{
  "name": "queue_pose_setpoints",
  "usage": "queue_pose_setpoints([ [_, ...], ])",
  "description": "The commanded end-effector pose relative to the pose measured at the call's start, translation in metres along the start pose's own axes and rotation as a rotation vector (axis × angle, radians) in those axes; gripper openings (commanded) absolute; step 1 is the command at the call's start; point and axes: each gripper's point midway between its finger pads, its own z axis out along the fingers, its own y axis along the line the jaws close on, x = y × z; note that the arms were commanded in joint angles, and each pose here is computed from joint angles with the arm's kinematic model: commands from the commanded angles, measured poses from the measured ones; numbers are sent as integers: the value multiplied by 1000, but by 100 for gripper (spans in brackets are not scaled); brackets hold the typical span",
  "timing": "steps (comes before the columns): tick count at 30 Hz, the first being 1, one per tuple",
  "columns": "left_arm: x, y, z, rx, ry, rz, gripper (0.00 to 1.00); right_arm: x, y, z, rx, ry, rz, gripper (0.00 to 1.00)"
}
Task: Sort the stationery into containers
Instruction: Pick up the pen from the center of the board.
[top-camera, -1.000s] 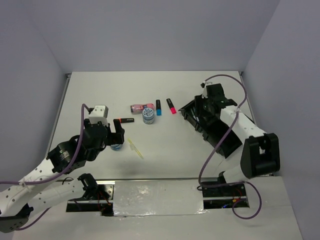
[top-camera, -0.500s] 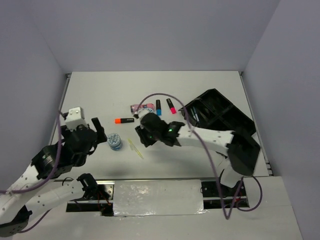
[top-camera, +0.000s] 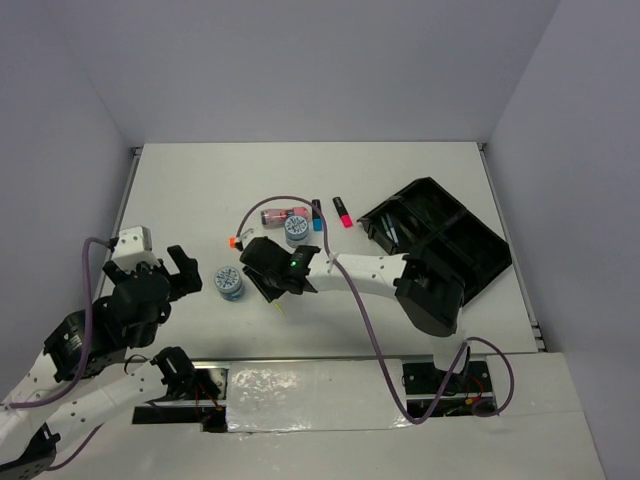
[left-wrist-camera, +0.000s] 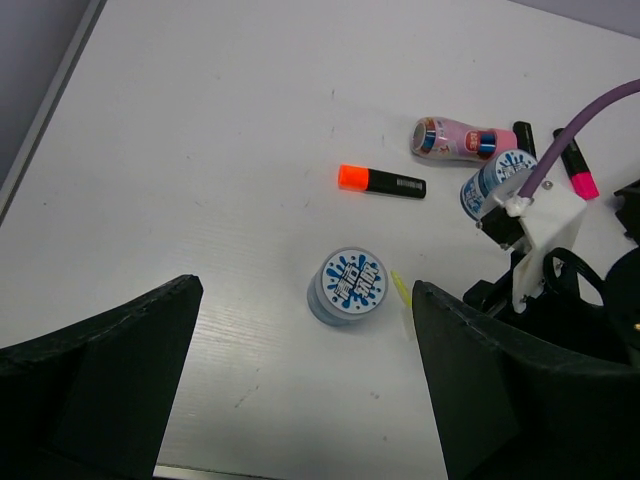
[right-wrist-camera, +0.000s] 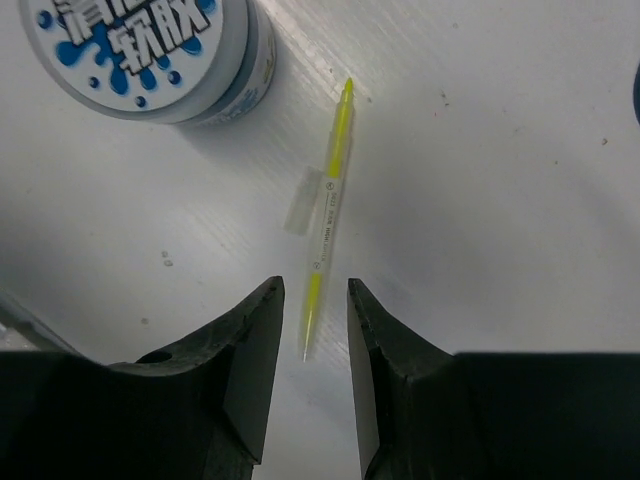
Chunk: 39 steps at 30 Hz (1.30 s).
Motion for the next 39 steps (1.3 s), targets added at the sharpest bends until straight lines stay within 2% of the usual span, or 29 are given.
queue_pose_setpoints([
  [1, -4, -6, 4, -3, -10, 21, 99, 5, -1, 10, 33, 32, -1, 39],
  [25, -4, -8, 4, 10, -10, 25, 99, 22, 2, 38, 21, 88, -22, 37],
  [39, -4, -8, 4, 14, -10, 24, 99, 34, -38, 60, 44, 137, 29, 35],
])
